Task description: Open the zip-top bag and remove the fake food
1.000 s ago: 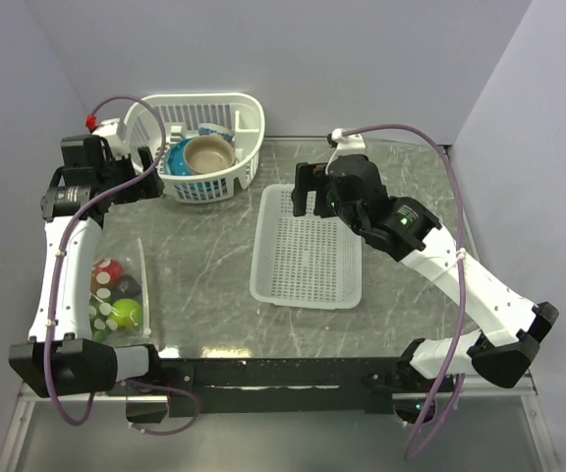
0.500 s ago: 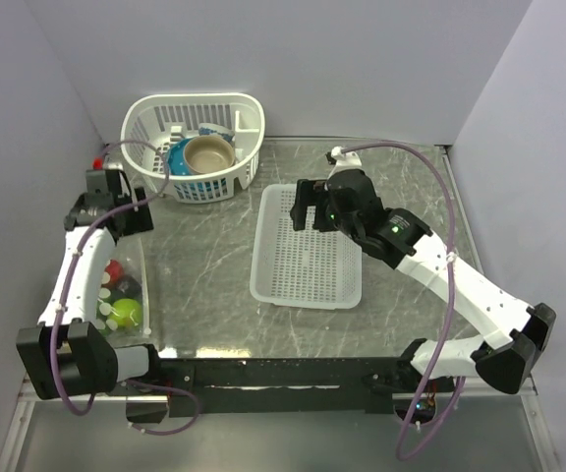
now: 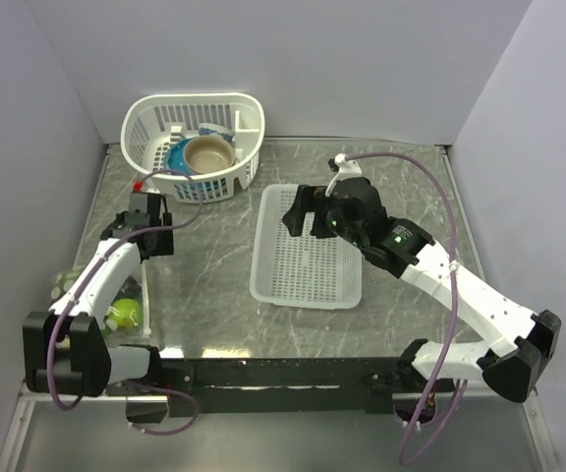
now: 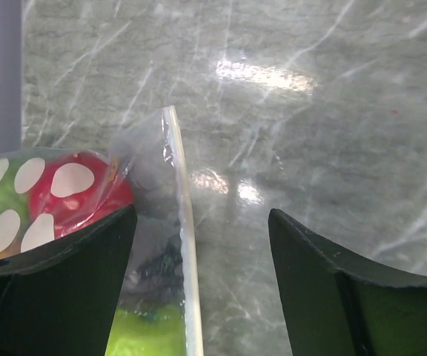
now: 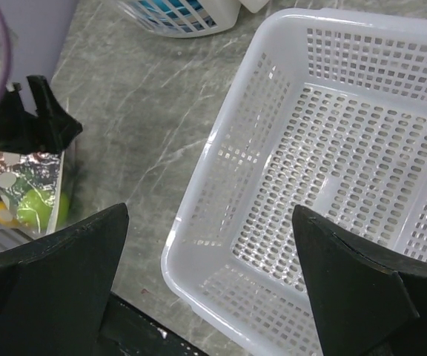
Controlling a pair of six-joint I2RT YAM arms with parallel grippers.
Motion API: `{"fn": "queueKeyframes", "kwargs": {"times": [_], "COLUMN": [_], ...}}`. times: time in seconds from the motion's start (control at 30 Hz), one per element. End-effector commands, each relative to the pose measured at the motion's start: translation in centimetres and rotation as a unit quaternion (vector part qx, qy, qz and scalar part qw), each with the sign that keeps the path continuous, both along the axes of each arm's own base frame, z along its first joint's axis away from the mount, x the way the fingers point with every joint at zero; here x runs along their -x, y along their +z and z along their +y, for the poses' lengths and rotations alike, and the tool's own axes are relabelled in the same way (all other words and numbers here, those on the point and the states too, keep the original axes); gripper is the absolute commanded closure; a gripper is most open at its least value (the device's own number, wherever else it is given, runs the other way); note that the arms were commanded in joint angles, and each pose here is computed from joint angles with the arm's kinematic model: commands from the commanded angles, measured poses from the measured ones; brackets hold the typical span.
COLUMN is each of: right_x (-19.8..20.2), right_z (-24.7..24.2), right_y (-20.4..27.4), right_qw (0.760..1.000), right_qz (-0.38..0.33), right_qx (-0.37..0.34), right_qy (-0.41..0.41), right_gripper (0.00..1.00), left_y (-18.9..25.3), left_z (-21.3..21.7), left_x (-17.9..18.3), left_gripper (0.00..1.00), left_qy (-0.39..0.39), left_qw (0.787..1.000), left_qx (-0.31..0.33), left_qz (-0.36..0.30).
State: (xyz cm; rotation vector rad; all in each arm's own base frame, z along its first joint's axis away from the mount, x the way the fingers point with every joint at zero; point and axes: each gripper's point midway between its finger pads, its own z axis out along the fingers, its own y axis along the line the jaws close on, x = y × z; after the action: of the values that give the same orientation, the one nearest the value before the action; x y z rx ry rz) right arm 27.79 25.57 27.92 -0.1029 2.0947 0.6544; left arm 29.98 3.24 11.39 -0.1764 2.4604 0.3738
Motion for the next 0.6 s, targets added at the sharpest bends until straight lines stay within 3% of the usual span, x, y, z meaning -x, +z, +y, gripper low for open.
{"fn": "queueKeyframes", "kwargs": {"times": [0.0,0.2,0.23,0.3,0.33,0.37,0.57], "right_x": [0.4,0.5,0.5,0.7,0.8,0.8,1.2], "right_z": [-0.5,-0.8,-0.8,-1.0,-1.1,-1.2,-1.7], "right_y": [3.1,3.3,3.2,3.4,3.1,3.0,2.9], "right_qw": [0.998,0.998,0.998,0.998,0.998,0.998,0.998], "right_qz": [-0.035,-0.037,-0.036,-0.037,-0.034,-0.034,-0.034], "right_qx": [-0.044,-0.049,-0.049,-0.053,-0.051,-0.050,-0.044], "right_qy": [-0.003,-0.009,-0.009,-0.012,-0.014,-0.015,-0.017], "right_gripper": [0.00,0.00,0.00,0.00,0.00,0.00,0.00], "left_y": [-0.8,-2.8,-2.9,-3.4,-3.6,-3.9,-3.7], "left_z": [0.9,0.7,0.5,0.5,0.5,0.6,0.4], "left_x": [-0.9,-1.2,-1.3,-1.4,-1.4,-1.2,-1.4], "left_gripper": [0.23,0.35,0.47,0.59,0.71,0.76,0.83], "left_qy": [0.019,0.009,0.006,0.005,0.005,0.006,0.000], "left_qw": [0.998,0.992,0.992,0.991,0.991,0.990,0.990], "left_qx": [-0.057,-0.120,-0.123,-0.128,-0.128,-0.132,-0.135], "left_qz": [-0.011,0.027,0.027,0.034,0.036,0.044,0.040]}}
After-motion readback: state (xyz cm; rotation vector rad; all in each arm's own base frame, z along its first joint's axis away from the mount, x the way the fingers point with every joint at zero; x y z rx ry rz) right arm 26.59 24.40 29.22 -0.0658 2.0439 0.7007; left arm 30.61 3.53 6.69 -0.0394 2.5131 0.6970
